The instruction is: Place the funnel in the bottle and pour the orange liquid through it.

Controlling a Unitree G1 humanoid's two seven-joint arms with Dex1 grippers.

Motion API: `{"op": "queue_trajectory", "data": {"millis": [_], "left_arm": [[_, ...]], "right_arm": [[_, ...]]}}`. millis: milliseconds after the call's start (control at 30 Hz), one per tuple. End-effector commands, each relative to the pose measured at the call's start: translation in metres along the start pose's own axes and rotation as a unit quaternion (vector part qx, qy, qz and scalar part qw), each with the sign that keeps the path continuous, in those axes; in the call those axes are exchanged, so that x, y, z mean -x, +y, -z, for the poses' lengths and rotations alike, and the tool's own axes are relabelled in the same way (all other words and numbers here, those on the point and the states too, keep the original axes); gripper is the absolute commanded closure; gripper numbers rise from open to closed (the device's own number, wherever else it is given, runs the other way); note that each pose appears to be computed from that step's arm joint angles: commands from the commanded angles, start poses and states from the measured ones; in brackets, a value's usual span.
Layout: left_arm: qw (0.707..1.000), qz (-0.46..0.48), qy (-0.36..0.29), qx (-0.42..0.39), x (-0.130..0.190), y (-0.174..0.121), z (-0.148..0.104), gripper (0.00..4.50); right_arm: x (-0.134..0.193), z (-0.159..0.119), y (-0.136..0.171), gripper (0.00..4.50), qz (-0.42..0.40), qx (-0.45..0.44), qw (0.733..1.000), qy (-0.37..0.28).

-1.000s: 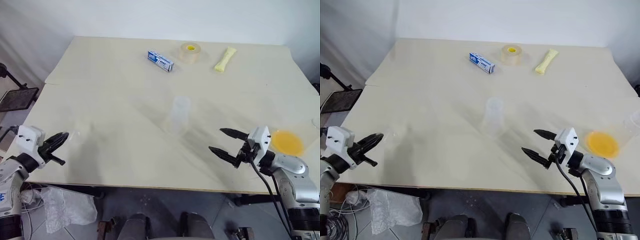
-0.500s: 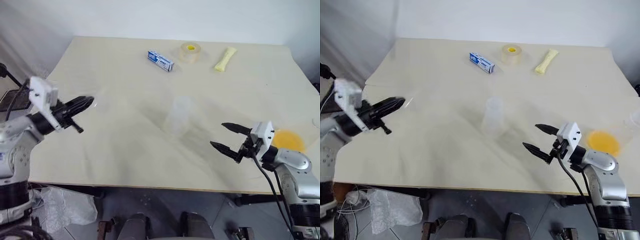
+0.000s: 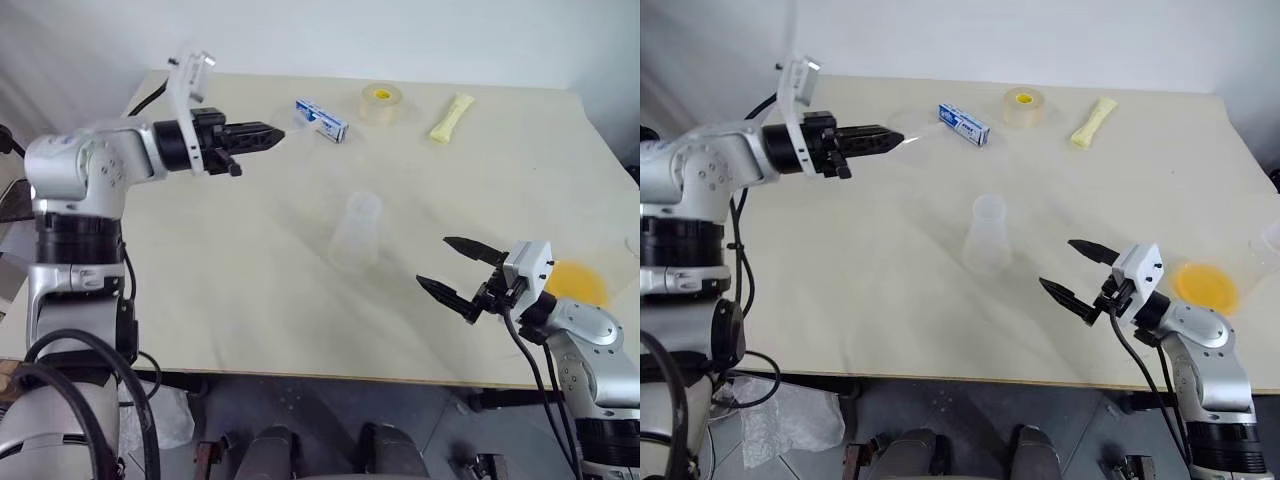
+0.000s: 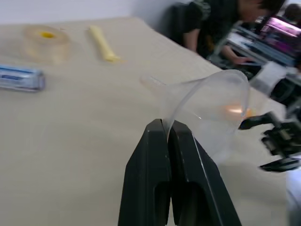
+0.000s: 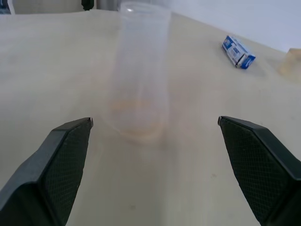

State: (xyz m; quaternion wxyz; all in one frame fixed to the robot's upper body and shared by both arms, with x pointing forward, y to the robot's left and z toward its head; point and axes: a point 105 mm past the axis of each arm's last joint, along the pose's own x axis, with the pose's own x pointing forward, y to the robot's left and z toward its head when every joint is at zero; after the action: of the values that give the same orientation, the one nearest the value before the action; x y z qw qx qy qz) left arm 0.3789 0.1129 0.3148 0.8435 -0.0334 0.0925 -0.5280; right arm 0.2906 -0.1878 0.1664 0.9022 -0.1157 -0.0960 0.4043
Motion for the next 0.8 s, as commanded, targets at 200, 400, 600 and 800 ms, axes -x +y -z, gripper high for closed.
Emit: {"op": "queue_trajectory", "data": {"millis": [200,400,600,800], "left_arm": [[0.989,0.089,0.104,0.056,-0.027,-0.023,-0.012,4.46],[0.975,0.114,0.167,0.088,-0.029,-0.031,-0.008,4.46],[0.968,0.119,0.198,0.094,-0.031,-0.031,-0.003,4.46],[0.963,0.129,0.221,0.088,-0.037,-0.033,0.003,4.46]], "right_arm": [[0.001,-0.019,0.008,0.0,0.028,0.022,0.999,-0.031],[0.004,-0.021,0.011,0.0,0.046,0.024,0.998,-0.032],[0.005,-0.021,0.015,0.0,0.055,0.023,0.998,-0.032],[0.006,-0.022,0.017,0.0,0.062,0.025,0.997,-0.031]]}}
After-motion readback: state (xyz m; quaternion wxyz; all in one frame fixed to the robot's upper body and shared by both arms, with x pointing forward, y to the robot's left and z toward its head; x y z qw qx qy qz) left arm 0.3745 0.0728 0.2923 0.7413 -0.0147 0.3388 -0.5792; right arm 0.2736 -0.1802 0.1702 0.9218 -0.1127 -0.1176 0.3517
